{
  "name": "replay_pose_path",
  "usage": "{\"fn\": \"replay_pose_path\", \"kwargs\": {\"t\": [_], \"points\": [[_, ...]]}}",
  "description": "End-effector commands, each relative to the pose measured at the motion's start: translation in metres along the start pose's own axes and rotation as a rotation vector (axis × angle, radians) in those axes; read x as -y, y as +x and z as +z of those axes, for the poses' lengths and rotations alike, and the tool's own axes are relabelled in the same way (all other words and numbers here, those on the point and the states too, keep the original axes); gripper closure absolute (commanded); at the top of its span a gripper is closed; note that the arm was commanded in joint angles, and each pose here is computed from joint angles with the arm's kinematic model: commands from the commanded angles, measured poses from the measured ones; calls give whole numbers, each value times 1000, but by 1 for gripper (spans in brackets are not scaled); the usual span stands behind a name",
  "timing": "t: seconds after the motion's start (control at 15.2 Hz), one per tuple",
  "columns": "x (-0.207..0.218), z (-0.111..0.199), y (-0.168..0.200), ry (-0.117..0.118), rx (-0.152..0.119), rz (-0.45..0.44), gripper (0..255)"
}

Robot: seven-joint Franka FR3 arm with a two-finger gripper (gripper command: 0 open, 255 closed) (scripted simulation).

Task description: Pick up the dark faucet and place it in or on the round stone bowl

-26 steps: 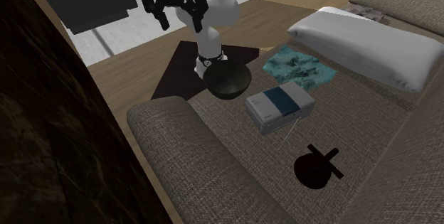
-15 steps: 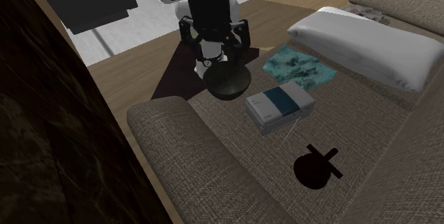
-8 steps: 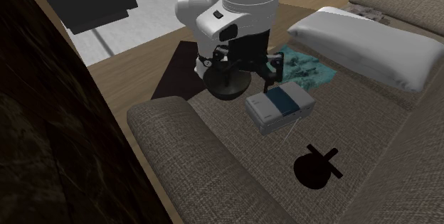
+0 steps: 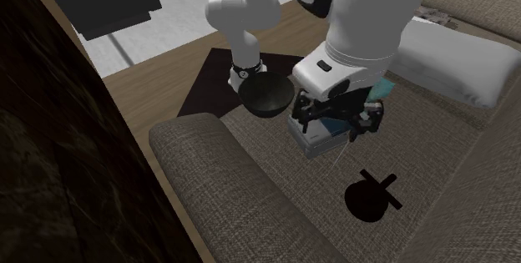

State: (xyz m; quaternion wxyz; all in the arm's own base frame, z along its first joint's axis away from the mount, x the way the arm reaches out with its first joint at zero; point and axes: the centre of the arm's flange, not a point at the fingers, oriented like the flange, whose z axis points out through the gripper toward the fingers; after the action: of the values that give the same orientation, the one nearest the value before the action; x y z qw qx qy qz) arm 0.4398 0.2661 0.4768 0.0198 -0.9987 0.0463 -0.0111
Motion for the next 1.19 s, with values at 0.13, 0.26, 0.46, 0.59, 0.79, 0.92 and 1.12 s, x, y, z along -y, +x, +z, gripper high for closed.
{"fn": "replay_pose_path", "kwargs": {"t": [0.13,0.26,0.46,0.59,0.79,0.92,1.12], "points": [[46,30,13,-16,-6,-17,0],[70,44,19,-25,-8,-26,0],[104,64,28,-38,-13,-39,0],[127,77,34,-46,-15,-48,0],[147,95,39,-54,-18,-56,0],[146,105,39,-54,-18,-56,0],[145,121,40,-54,-18,-56,0]]}}
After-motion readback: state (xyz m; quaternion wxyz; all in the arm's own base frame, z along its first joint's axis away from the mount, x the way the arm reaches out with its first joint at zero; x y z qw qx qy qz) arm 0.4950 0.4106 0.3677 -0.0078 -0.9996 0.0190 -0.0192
